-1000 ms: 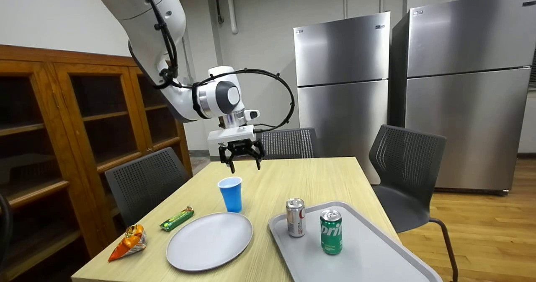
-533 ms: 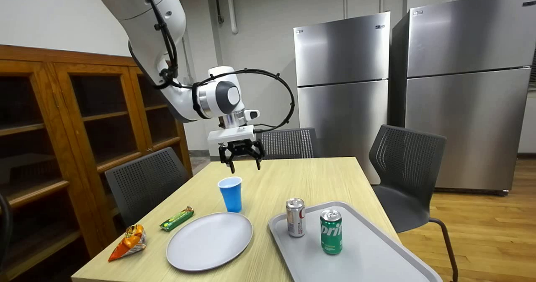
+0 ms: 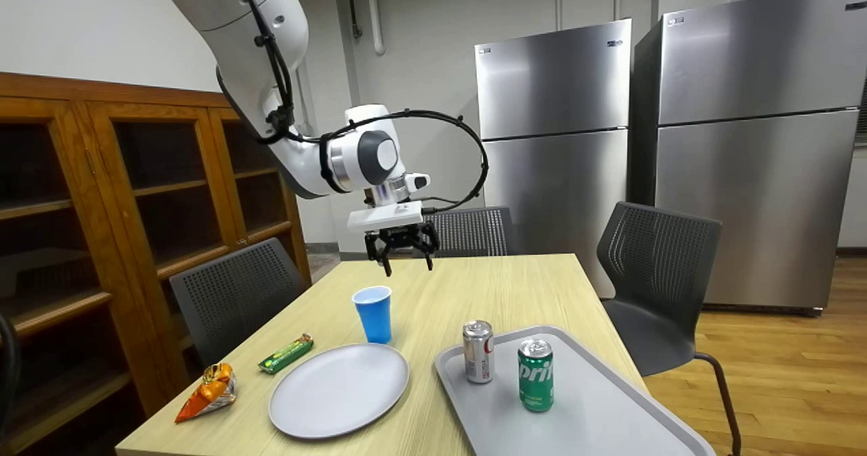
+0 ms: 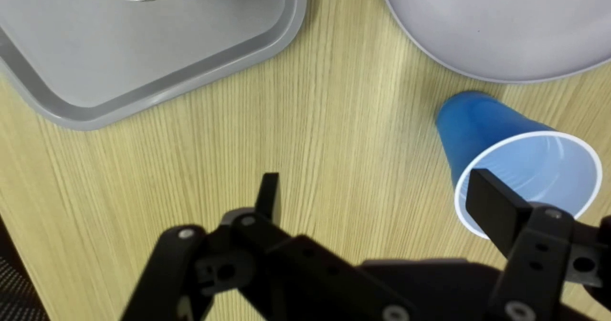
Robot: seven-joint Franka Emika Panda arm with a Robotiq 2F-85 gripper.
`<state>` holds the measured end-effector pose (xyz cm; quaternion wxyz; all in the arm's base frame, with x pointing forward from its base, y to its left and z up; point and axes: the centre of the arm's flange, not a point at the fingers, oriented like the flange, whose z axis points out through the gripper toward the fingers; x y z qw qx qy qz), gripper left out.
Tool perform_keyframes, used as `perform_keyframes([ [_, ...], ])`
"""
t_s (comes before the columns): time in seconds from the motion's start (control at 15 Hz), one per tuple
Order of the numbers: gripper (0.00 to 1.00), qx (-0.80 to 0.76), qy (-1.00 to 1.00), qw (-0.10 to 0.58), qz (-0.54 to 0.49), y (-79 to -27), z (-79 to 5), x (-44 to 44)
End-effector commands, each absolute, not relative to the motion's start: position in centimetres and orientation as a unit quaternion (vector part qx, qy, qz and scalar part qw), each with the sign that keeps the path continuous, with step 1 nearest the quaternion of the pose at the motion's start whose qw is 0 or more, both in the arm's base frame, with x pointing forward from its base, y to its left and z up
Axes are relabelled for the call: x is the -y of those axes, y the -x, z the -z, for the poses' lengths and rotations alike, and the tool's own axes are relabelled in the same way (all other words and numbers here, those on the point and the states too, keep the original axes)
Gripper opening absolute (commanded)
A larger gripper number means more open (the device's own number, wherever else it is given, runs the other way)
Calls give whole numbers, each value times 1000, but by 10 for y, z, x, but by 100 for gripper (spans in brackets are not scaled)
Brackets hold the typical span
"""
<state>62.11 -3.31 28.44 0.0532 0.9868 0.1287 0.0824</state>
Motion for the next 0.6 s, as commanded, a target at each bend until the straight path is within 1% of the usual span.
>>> perform_keyframes([
  [0.0,100,-135,-984,48,-107,-606,-298,56],
  [0.53,100,-99,-988,66,-100,-600,-293,117],
])
